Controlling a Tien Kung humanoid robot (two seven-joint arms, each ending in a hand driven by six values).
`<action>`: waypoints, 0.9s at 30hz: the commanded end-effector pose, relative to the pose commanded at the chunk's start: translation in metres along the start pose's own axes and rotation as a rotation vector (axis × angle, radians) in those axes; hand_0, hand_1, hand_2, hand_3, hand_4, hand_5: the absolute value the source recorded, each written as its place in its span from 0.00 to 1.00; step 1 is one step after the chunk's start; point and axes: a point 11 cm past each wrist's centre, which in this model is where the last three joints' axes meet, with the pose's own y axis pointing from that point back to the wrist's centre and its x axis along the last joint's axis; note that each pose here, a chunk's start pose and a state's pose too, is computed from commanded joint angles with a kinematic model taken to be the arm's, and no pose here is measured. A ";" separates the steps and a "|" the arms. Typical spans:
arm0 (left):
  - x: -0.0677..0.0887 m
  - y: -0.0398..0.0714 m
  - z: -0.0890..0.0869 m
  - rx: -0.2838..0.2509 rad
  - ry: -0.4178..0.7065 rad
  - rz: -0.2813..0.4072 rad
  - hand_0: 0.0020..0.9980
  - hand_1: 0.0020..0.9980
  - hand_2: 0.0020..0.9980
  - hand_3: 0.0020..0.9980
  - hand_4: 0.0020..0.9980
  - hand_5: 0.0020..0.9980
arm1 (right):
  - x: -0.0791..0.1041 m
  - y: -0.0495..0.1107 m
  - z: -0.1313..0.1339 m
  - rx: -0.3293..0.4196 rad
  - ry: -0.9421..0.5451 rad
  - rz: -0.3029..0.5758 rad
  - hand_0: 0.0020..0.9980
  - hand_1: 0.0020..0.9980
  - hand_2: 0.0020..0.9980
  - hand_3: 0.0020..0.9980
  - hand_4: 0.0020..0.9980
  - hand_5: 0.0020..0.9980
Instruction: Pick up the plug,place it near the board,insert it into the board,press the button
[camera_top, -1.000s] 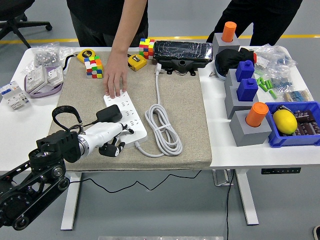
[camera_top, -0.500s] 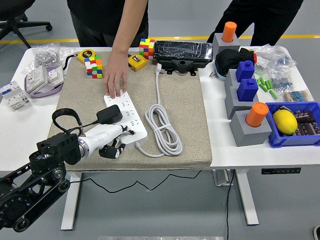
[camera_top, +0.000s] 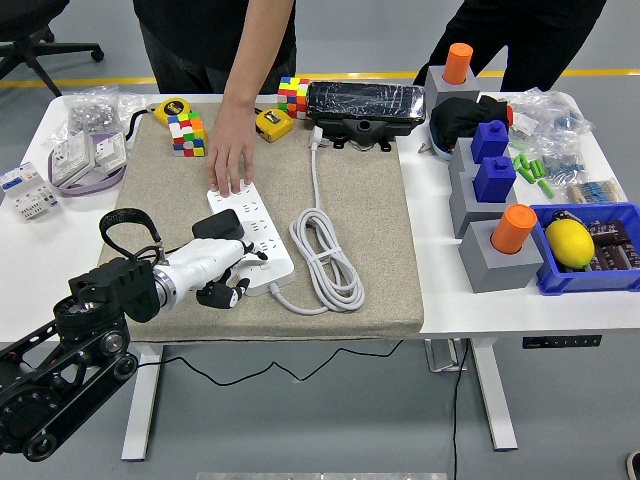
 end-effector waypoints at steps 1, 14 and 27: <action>0.004 0.001 0.001 -0.007 0.008 0.012 0.15 0.00 0.10 0.83 0.35 0.00 | 0.000 0.000 0.000 0.000 0.000 0.000 0.82 0.79 0.78 0.80 1.00 1.00; 0.046 0.008 0.006 -0.132 0.202 0.248 0.66 0.84 0.83 0.96 1.00 0.37 | -0.001 0.000 -0.001 0.001 -0.002 -0.001 0.82 0.79 0.78 0.80 1.00 1.00; 0.039 -0.011 -0.028 -0.067 0.328 0.294 1.00 1.00 1.00 1.00 1.00 0.53 | -0.001 0.000 -0.002 0.001 -0.006 0.000 0.82 0.79 0.78 0.80 1.00 1.00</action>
